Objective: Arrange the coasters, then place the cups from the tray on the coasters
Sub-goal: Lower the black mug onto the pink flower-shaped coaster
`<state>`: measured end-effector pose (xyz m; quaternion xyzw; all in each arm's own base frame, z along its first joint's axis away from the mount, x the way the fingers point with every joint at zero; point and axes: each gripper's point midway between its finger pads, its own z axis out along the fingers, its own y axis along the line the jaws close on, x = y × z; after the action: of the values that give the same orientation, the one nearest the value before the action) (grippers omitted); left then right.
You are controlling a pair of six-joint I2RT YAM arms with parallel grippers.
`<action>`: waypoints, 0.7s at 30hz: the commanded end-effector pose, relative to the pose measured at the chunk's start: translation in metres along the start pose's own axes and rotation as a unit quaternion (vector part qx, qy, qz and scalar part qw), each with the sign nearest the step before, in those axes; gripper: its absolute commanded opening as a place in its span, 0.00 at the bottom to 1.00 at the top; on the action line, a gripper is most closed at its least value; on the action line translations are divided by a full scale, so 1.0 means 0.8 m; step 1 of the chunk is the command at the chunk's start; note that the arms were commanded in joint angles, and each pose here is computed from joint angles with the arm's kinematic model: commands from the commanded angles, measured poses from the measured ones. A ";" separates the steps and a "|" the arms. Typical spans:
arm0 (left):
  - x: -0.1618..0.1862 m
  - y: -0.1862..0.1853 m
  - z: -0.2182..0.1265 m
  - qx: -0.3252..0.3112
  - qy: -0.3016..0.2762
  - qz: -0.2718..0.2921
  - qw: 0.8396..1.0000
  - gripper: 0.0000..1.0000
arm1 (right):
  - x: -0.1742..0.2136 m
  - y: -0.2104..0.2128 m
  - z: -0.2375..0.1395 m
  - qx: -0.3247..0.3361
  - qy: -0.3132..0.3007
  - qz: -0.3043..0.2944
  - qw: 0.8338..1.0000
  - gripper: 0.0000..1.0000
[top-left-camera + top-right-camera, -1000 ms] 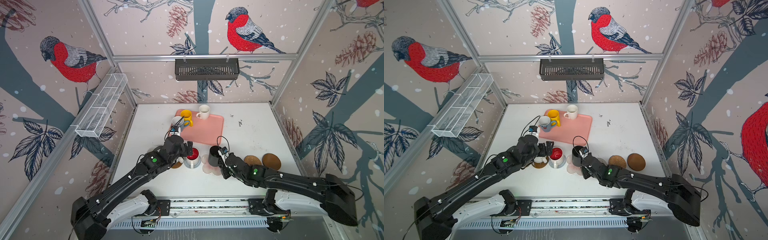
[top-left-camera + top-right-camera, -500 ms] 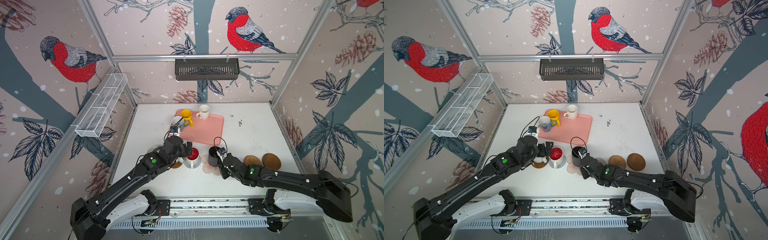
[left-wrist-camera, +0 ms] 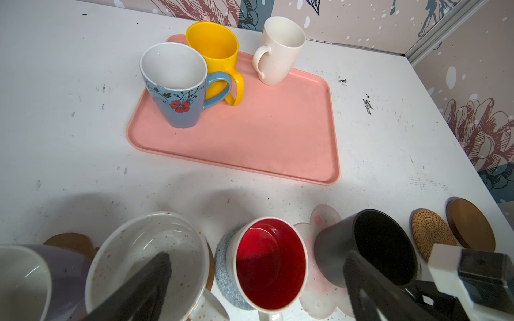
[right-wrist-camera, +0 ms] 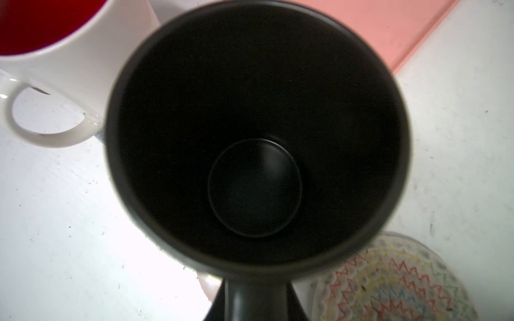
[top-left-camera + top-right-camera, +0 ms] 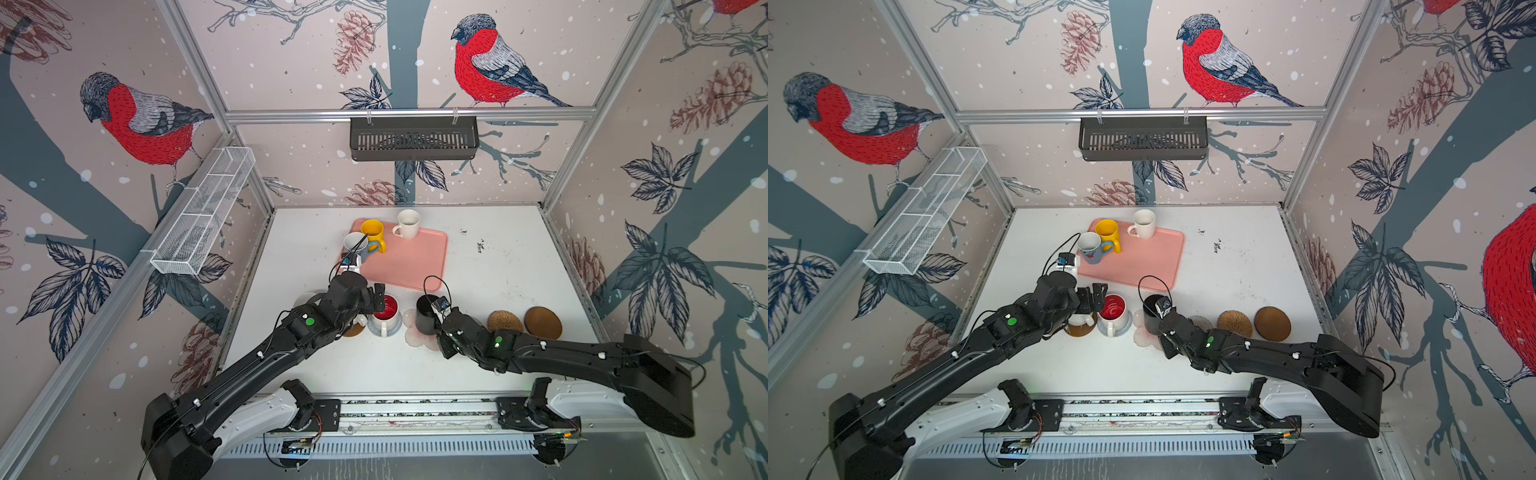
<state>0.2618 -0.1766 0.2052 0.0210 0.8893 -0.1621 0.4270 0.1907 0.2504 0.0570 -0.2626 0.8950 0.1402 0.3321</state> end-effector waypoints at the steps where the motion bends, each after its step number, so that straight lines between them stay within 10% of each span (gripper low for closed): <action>1: -0.011 -0.003 -0.002 0.002 -0.015 0.006 1.000 0.97 | -0.022 0.006 0.006 -0.003 -0.036 0.005 0.999 0.02; 9: -0.009 -0.004 -0.001 0.003 -0.011 0.010 1.000 0.97 | -0.022 0.007 0.010 -0.002 -0.034 0.003 0.999 0.04; 21: -0.013 -0.001 -0.003 -0.004 -0.018 0.012 1.000 0.97 | -0.024 0.001 0.002 0.004 -0.043 0.013 0.999 0.51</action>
<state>0.2623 -0.1763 0.2070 0.0275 0.8882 -0.1583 0.4305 0.1992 0.2587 0.0628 -0.2533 0.8876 0.1494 0.3545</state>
